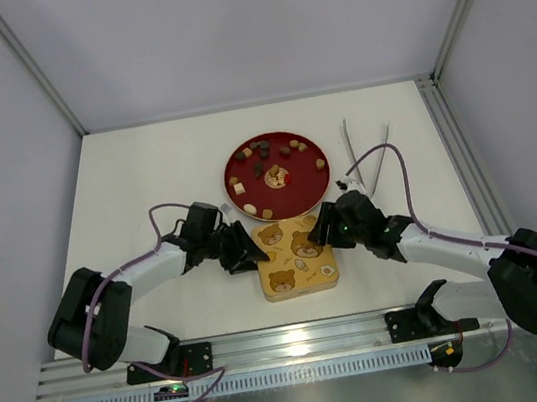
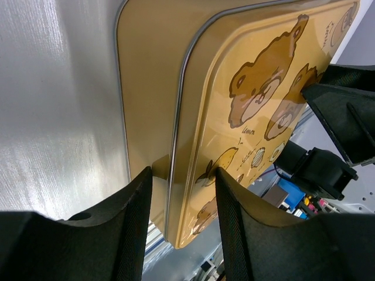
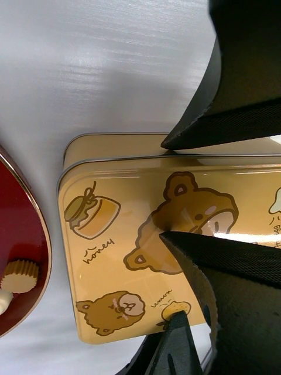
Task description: Pack the chocolate
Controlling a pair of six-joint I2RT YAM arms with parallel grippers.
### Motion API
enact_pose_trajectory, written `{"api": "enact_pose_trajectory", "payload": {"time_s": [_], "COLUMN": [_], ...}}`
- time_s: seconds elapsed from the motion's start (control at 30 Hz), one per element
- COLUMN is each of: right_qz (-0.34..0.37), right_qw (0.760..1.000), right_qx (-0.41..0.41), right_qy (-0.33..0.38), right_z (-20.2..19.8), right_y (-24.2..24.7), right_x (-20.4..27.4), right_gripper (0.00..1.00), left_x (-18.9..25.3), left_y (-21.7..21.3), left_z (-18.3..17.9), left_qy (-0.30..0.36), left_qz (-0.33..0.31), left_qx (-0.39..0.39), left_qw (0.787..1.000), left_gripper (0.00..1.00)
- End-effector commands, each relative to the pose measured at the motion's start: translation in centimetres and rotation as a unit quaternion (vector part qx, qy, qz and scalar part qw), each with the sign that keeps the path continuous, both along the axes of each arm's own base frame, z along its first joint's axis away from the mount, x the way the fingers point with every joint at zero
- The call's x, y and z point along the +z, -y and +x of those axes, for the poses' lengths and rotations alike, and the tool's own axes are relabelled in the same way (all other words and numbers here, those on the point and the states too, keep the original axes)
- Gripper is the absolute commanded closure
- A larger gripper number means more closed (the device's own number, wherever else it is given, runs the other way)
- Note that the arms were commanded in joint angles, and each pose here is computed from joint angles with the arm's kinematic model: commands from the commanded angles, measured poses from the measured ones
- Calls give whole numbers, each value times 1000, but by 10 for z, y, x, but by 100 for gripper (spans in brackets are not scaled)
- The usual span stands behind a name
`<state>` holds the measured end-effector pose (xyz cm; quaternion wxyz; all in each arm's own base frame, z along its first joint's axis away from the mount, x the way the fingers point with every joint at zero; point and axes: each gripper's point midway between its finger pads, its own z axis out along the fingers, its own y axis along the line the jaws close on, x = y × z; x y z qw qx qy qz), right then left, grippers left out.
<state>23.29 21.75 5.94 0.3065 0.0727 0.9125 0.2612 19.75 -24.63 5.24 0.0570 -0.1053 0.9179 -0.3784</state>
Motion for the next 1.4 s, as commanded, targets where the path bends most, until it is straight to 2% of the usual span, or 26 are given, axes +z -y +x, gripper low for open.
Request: {"api": "enact_pose_trajectory", "payload": {"time_s": [0.0,0.47,1.07,1.17,1.37], "right_qz": [0,13,39,22,10], "right_qw": [998,999,998,999,1000], "right_qx": [30,28,32,27,21], "right_qy": [-49,-27,-41,-42,-3], "right_z": [-28,-20,-39,-39,-21], "right_y": [-2,-6,-11,-5,6], "right_x": [-18,14,13,10,45], "right_gripper": [42,41,42,41,38], "left_x": [-47,-18,-16,-10,20], "left_y": [-28,-17,-11,-11,-20], "left_z": [-11,14,24,25,35], "left_qy": [-25,15,19,30,70], "left_qz": [95,83,77,77,83], "left_qx": [13,-14,-25,-28,-44], "left_qw": [995,996,996,996,993], "left_gripper": [57,53,53,50,44]}}
